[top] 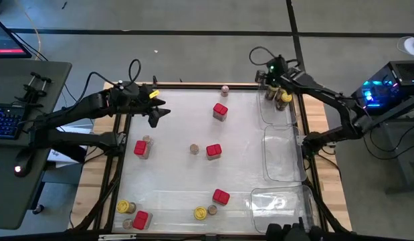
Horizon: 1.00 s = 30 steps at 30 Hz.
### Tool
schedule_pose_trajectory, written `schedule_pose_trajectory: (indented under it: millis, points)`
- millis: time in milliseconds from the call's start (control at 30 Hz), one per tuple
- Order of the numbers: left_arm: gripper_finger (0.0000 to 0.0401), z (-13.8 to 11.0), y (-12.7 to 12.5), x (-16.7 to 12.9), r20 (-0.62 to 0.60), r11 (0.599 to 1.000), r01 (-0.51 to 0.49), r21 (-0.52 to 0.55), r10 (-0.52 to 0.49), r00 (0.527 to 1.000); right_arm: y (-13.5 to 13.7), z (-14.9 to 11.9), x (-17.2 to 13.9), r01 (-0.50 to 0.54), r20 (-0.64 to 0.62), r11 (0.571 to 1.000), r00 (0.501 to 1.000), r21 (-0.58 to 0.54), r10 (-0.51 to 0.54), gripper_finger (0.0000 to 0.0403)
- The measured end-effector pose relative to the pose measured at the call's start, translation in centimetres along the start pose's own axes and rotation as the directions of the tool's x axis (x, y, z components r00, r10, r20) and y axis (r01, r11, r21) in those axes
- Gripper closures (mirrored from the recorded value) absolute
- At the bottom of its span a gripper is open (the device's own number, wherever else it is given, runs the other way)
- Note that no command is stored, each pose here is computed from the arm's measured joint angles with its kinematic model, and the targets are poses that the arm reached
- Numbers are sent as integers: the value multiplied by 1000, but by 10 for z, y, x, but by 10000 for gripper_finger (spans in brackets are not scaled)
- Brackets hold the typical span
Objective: Sort spices by type
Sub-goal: Put the yellow seasoning bottle into the top transparent bin
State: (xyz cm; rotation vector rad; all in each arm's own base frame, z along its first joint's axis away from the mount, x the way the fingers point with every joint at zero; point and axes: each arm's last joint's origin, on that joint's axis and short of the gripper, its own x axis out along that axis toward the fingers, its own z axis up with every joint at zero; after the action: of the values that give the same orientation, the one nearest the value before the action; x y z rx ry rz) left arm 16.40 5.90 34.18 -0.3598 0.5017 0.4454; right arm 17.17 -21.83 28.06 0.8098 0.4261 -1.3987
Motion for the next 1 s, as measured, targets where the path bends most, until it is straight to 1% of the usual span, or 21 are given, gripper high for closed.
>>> schedule_pose_trajectory:
  millis: [67, 133, 167, 233, 300, 333, 400, 467, 533, 600, 667, 700, 767, 833, 900, 1000]
  points:
    - [162, 2, 0, -1, 8, 1000, -1, 6, 1, 1000, 5, 11, -13, -53, 34, 999, 998, -1, 53, 403]
    - [162, 13, 0, -4, 43, 999, -46, -22, 47, 998, 12, 20, -25, -130, 61, 992, 990, -4, 130, 403]
    - [162, 20, 2, -5, 53, 994, -94, -55, 97, 994, 16, 24, -31, -178, 67, 984, 982, -8, 178, 403]
    - [162, 32, 11, -3, 6, 966, -240, -101, 242, 970, 25, 28, -40, -272, 65, 962, 960, -13, 273, 403]
    - [162, 44, 27, 5, -90, 916, -392, -82, 385, 918, 35, 30, -49, -350, 62, 936, 934, -27, 351, 403]
    - [162, 50, 38, 13, -147, 890, -451, -66, 439, 887, 40, 29, -52, -379, 61, 925, 923, -34, 380, 403]
    - [162, 55, 64, 36, -272, 838, -544, -44, 514, 813, 48, 25, -58, -421, 52, 906, 904, -50, 424, 403]
    - [162, 54, 96, 60, -379, 790, -612, -30, 557, 739, 54, 19, -62, -445, 34, 893, 894, -67, 447, 403]
    - [162, 48, 128, 78, -466, 742, -669, -41, 579, 669, 60, 13, -66, -466, 15, 881, 883, -85, 469, 403]
    - [162, 38, 160, 90, -547, 671, -735, -97, 581, 603, 66, 6, -70, -487, -14, 868, 873, -102, 488, 403]
    - [162, 29, 185, 95, -611, 609, -778, -155, 560, 559, 71, -1, -75, -518, -45, 847, 855, -119, 516, 403]
    - [162, 26, 195, 95, -630, 584, -791, -180, 549, 549, 74, -5, -77, -528, -56, 839, 849, -131, 526, 403]
    - [162, 21, 210, 93, -656, 552, -805, -216, 529, 538, 78, -11, -81, -547, -73, 824, 837, -149, 542, 403]
    - [162, 15, 219, 92, -672, 530, -814, -236, 516, 531, 82, -16, -85, -560, -87, 812, 828, -163, 554, 403]
    - [162, 12, 222, 90, -685, 524, -817, -242, 504, 526, 84, -18, -87, -568, -95, 805, 823, -171, 560, 403]
    - [162, 14, 220, 89, -674, 520, -816, -253, 510, 534, 84, -20, -88, -571, -99, 802, 821, -175, 563, 403]
